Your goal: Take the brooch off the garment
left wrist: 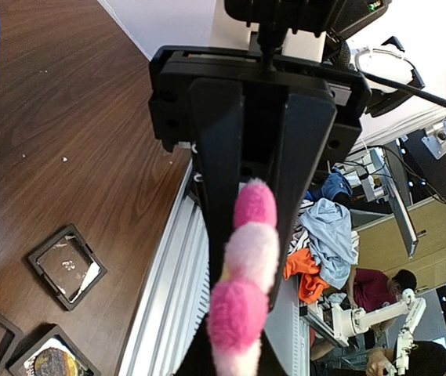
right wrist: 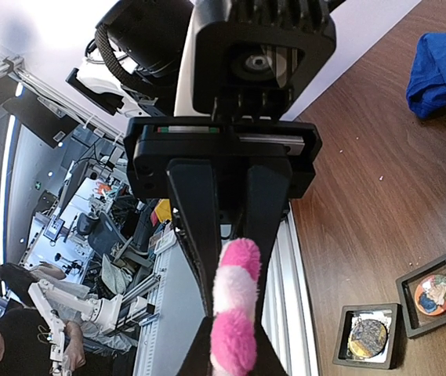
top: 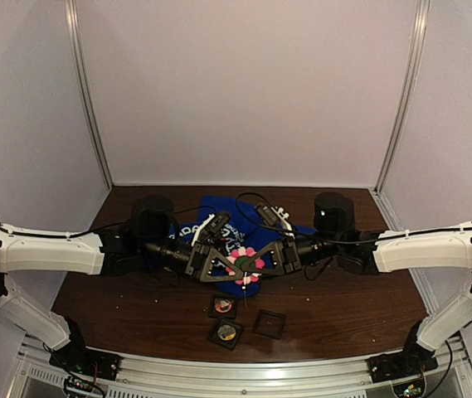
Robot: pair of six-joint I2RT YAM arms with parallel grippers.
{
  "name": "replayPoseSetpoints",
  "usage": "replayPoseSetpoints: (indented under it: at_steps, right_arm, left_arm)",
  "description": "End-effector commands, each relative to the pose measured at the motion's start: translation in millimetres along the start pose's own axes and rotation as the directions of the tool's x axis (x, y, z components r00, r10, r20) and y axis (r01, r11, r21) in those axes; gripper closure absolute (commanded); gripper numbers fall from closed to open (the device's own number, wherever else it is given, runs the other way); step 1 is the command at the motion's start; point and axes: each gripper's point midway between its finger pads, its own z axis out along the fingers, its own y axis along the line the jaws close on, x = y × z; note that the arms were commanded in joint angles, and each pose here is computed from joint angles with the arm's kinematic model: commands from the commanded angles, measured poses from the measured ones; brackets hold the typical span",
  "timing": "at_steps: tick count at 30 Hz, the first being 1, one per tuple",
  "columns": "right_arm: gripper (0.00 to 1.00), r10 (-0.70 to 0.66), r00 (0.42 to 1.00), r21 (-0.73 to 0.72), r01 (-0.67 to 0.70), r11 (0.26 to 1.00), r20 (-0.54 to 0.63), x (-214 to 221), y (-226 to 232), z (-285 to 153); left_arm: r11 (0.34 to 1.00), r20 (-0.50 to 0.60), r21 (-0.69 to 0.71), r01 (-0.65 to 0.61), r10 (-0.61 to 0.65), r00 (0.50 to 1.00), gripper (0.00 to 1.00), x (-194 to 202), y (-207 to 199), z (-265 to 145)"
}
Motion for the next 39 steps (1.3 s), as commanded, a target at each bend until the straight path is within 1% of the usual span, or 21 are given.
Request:
replayPoseSetpoints:
  at_steps: [1, 5, 8, 12, 16, 20, 21, 27, 30, 34, 36, 39]
  right_arm:
    - [1.0, -0.006, 0.998, 0.076, 0.002, 0.997, 0.06, -13, -14, 4]
    - [1.0, 0.032, 0.997, 0.157, -0.043, 0.987, 0.073, -16, -36, 5]
    - [1.0, 0.055, 0.995, 0.185, -0.069, 0.98, 0.08, -18, -51, 6]
    - [0.99, 0.059, 0.994, 0.211, -0.078, 0.974, 0.093, -26, -70, 7]
    - [0.89, 0.061, 0.994, 0.218, -0.078, 0.973, 0.085, -31, -89, 11]
    - [0.74, 0.069, 0.994, 0.193, -0.084, 0.978, 0.083, -35, -102, 14]
    - [0.69, 0.071, 0.994, 0.189, -0.086, 0.978, 0.085, -37, -105, 13]
    - [0.52, 0.06, 0.993, 0.179, -0.078, 0.981, 0.1, -48, -111, 10]
    - [0.45, 0.055, 0.991, 0.196, -0.078, 0.978, 0.118, -52, -114, 7]
    - [0.36, 0.04, 0.988, 0.268, -0.08, 0.96, 0.152, -54, -121, -4]
    - [0.34, 0.028, 0.986, 0.316, -0.079, 0.945, 0.162, -52, -123, -11]
    - [0.34, 0.011, 0.984, 0.399, -0.081, 0.913, 0.177, -49, -126, -25]
  left_arm:
    - [1.0, 0.05, 0.011, 0.019, -0.019, 0.999, 1.0, -10, 1, 6]
    - [0.992, 0.073, -0.028, 0.127, -0.125, 0.99, 1.0, -13, 16, 9]
    - [0.983, 0.074, -0.044, 0.177, -0.173, 0.982, 1.0, -13, 26, 12]
    - [0.967, 0.101, -0.048, 0.252, -0.246, 0.964, 1.0, -17, 45, 7]
    - [0.957, 0.103, -0.029, 0.287, -0.283, 0.954, 1.0, -18, 52, 6]
    - [0.948, 0.099, -0.045, 0.315, -0.309, 0.946, 1.0, -15, 65, 4]
    - [0.943, 0.104, -0.052, 0.33, -0.324, 0.94, 1.0, -14, 70, 2]
    - [0.917, 0.134, -0.057, 0.394, -0.384, 0.914, 1.0, -13, 90, -6]
    - [0.91, 0.146, -0.055, 0.411, -0.399, 0.905, 1.0, -16, 96, -7]
    - [0.902, 0.19, -0.056, 0.428, -0.411, 0.892, 1.0, -19, 108, -14]
    - [0.904, 0.204, -0.058, 0.424, -0.405, 0.891, 1.0, -21, 111, -16]
    - [0.91, 0.219, -0.087, 0.406, -0.38, 0.899, 1.0, -21, 116, -18]
